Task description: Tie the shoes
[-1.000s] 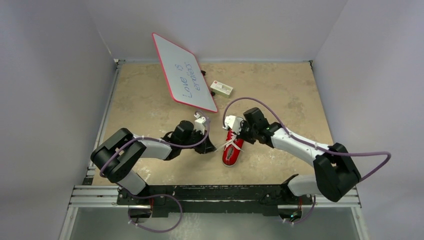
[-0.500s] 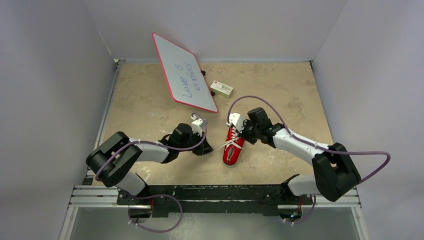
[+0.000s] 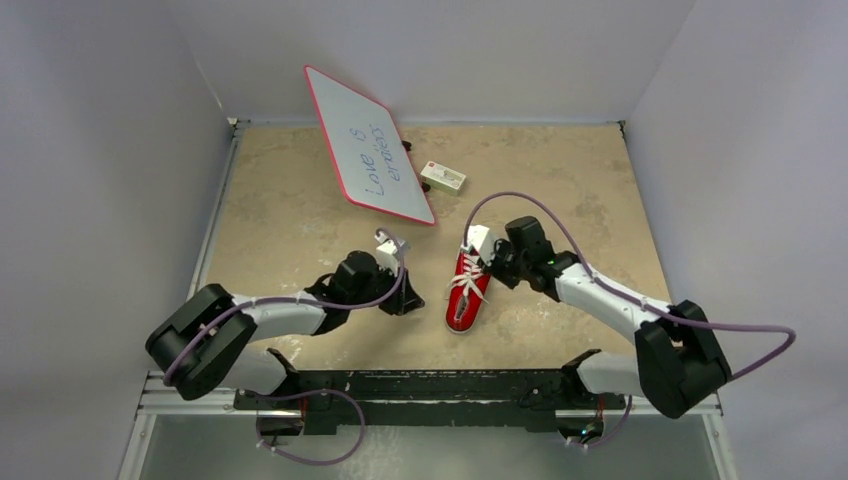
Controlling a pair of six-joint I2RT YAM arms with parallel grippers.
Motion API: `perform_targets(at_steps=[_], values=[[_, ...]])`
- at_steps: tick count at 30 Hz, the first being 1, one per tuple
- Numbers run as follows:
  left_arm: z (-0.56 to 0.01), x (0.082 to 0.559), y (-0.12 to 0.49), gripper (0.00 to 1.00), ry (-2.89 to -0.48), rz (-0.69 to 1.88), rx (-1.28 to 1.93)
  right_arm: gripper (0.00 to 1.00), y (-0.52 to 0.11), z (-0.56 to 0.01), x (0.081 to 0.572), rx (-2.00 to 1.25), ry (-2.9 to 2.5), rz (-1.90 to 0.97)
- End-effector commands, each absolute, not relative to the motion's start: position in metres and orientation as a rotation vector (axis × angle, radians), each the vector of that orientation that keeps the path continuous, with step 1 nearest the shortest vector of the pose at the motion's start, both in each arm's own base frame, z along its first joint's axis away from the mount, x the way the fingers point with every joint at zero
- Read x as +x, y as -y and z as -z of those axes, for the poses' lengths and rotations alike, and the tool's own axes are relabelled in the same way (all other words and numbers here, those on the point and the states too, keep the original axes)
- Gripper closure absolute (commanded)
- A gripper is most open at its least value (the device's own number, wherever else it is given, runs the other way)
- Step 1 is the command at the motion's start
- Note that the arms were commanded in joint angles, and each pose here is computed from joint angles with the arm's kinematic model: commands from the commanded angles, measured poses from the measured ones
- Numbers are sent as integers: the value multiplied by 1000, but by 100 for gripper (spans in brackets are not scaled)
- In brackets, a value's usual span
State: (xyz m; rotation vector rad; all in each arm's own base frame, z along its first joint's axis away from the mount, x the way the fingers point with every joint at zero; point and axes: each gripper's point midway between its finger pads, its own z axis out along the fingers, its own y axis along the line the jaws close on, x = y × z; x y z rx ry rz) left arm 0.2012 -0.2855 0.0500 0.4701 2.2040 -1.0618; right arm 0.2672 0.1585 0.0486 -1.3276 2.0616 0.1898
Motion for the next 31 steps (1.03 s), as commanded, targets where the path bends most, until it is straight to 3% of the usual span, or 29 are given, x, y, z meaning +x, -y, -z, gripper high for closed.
perform_targets(at_steps=[1,4,5,6,10,16,20,24,31], values=[[-81,201,288,68,-2152,1015,510,67,-143,-85,276,-1239,-2015,-119],[-122,212,289,59,-2054,1008,489,33,-138,-118,271,-1153,-2018,-115],[-135,214,288,57,-2031,1000,477,17,-136,-132,269,-1120,-2019,-114],[-150,216,286,48,-2009,994,465,3,-136,-148,267,-1085,-2009,-126],[-235,230,272,34,-1902,928,372,1,-128,-236,264,-733,-2019,-169],[-399,262,214,29,-1705,626,177,1,-76,-408,239,-109,-1812,-196],[-495,256,165,29,-1527,496,89,1,-35,-491,196,269,-1562,-339],[-538,242,123,24,-1390,460,-57,1,-10,-526,168,361,-1357,-393],[-557,240,105,23,-1372,412,-118,1,3,-516,177,453,-1423,-301]])
